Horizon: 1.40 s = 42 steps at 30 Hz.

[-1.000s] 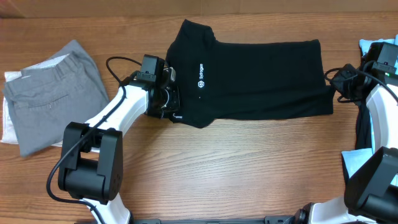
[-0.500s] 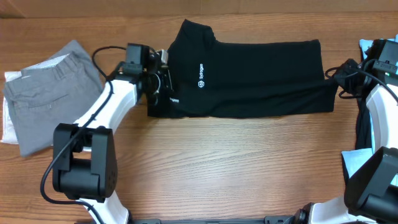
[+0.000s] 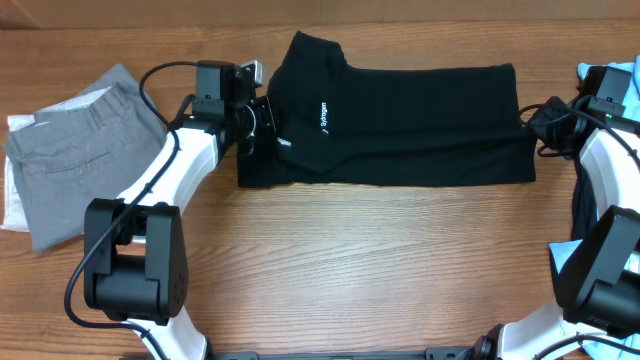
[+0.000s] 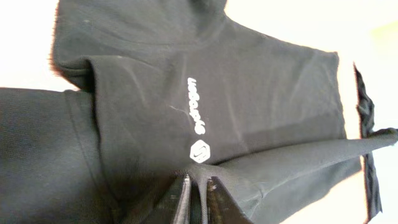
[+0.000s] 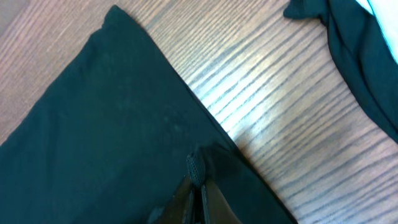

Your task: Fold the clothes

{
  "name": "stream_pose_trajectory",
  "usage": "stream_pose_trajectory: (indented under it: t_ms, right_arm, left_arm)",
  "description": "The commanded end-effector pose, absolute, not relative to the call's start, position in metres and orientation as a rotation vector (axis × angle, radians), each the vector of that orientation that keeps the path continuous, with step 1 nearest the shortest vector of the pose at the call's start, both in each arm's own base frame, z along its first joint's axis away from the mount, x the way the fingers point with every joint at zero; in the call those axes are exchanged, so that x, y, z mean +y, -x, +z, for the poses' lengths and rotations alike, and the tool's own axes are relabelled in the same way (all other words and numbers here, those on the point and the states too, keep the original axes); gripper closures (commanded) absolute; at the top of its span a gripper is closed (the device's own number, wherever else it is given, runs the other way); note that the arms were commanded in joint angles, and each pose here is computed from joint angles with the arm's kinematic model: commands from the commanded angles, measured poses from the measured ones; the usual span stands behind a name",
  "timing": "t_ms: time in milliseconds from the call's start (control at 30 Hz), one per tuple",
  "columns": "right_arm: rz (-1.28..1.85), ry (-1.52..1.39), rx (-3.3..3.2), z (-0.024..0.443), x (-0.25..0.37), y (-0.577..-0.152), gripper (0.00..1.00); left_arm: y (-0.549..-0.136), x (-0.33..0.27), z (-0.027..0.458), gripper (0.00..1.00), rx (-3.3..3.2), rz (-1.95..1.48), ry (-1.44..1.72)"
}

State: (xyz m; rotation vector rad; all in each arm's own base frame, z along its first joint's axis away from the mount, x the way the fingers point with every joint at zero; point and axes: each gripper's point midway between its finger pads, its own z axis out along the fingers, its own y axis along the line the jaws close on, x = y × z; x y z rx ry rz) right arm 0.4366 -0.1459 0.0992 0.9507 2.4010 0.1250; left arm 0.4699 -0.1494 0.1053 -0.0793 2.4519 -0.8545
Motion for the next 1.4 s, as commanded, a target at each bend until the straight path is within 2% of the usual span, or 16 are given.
stream_pose_trajectory:
  t_ms: [0, 233, 633, 667, 700, 833, 967, 1133, 1200, 1267, 1367]
  right_arm:
    - [0.116, -0.925, 2.373, 0.106, -0.148, -0.443, 0.96]
    - [0.116, -0.919, 2.36, 0.108, -0.149, -0.446, 0.93]
    - [0.116, -0.938, 2.401, 0.078, -0.15, -0.45, 0.92]
    - [0.116, -0.942, 2.409, 0.074, -0.15, -0.45, 0.89]
    - [0.116, -0.945, 2.418, 0.07, -0.15, -0.449, 0.72]
    - [0.076, -0.956, 2.454, 0.06, -0.153, -0.443, 0.44]
    - [0.061, -1.033, 2.502, 0.052, -0.158, -0.424, 0.36]
    - [0.012, -1.11, 2.613, 0.035, -0.157, -0.392, 0.38]
    - [0.015, -1.117, 2.629, 0.029, -0.155, -0.388, 0.42]
    - [0.016, -1.12, 2.639, 0.021, -0.154, -0.384, 0.51]
    - [0.029, -1.115, 2.634, 0.012, -0.151, -0.382, 0.53]
  left_arm:
    - [-0.48, -0.147, 0.113, 0.81, 2.422, -0.747, 0.097]
    - [-0.481, -0.147, 0.11, 0.81, 2.426, -0.697, 0.107]
    - [-0.458, -0.151, 0.094, 0.8, 2.542, -0.718, 0.114]
    - [-0.458, -0.151, 0.094, 0.8, 2.543, -0.718, 0.114]
    - [-0.458, -0.151, 0.094, 0.8, 2.542, -0.717, 0.114]
    - [-0.456, -0.15, 0.093, 0.75, 2.551, -0.714, 0.115]
    - [-0.445, -0.135, 0.077, 0.73, 2.631, -0.593, 0.162]
    - [-0.43, -0.115, 0.057, 0.71, 2.708, -0.446, 0.205]
    - [-0.425, -0.108, 0.048, 0.7, 2.721, -0.393, 0.222]
    - [-0.422, -0.105, 0.041, 0.7, 2.724, -0.368, 0.229]
    - [-0.417, -0.103, 0.031, 0.67, 2.73, -0.367, 0.231]
